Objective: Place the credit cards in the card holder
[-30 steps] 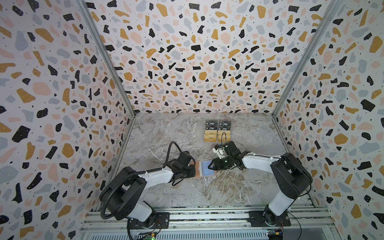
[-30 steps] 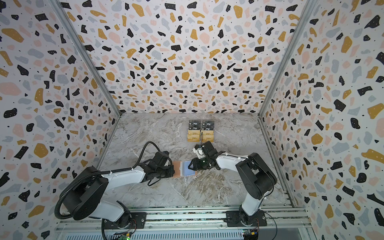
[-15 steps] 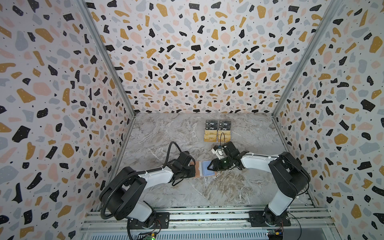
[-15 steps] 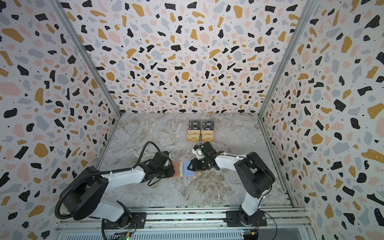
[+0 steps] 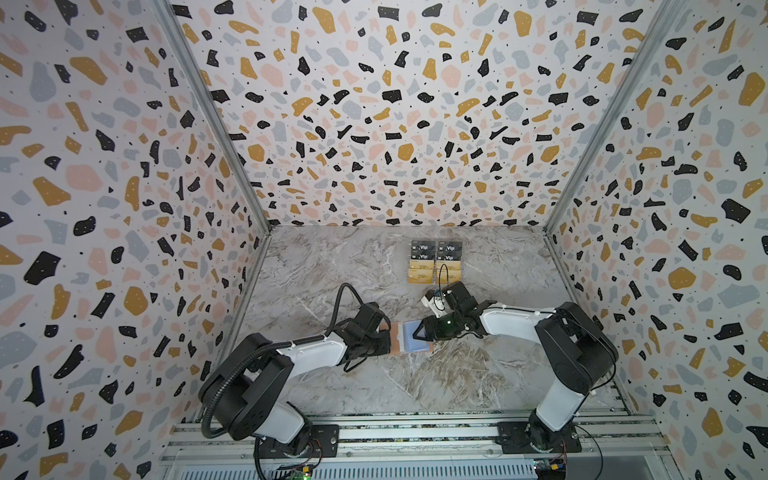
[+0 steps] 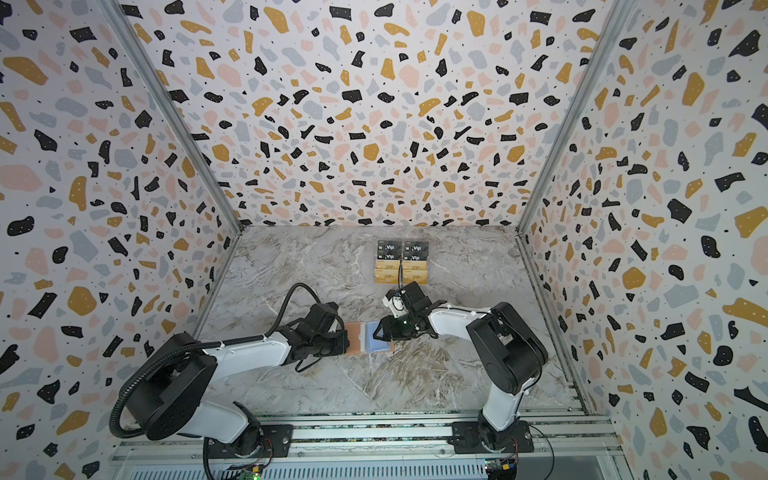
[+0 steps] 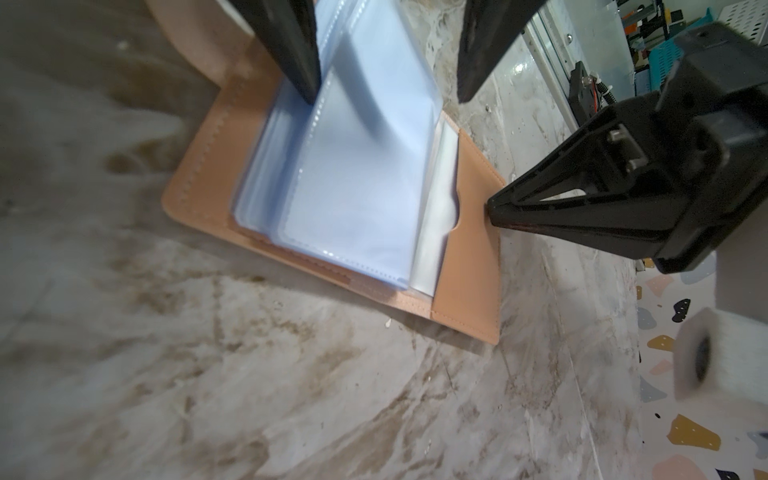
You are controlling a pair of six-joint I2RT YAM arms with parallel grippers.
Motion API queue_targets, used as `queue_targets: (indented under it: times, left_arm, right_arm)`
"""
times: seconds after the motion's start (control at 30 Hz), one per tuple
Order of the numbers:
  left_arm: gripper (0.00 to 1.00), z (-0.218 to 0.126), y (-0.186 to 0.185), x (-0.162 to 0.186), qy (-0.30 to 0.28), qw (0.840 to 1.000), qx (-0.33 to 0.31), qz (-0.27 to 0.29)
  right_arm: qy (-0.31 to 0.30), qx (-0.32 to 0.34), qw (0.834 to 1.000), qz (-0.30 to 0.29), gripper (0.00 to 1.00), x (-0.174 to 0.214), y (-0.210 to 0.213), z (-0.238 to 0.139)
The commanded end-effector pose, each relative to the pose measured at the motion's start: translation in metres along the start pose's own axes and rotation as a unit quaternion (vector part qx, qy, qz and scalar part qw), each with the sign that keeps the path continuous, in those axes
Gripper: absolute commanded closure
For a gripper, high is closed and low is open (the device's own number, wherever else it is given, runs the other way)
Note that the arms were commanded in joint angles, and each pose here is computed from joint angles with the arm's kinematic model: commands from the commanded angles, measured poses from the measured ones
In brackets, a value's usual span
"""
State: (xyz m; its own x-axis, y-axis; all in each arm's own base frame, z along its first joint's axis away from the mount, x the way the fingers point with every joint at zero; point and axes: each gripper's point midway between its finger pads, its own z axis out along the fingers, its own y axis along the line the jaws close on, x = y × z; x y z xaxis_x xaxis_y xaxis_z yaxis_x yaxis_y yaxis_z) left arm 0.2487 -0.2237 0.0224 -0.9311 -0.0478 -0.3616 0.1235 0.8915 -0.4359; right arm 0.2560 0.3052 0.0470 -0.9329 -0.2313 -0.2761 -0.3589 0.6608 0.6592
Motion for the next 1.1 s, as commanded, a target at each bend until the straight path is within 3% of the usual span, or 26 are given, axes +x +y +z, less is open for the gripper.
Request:
queue_targets:
  times: [0.0,0.8,1.07]
  left_arm:
    - [0.91,0.004,0.006,0.007,0.008,1.0,-0.008,0.007]
    - [0.91,0.003,0.004,0.006,0.005,1.0,-0.005,0.007]
    - [0.9,0.001,-0.012,-0.003,-0.007,0.999,0.034,0.001]
  right_arm:
    - [0.008,-0.025,1.0,-0.001,0.46,-0.001,0.013,0.003]
    - [0.001,-0.117,0.993,0.01,0.46,-0.012,0.048,0.0]
    - [0.008,-0.153,0.988,-0.003,0.46,-0.008,0.063,0.008]
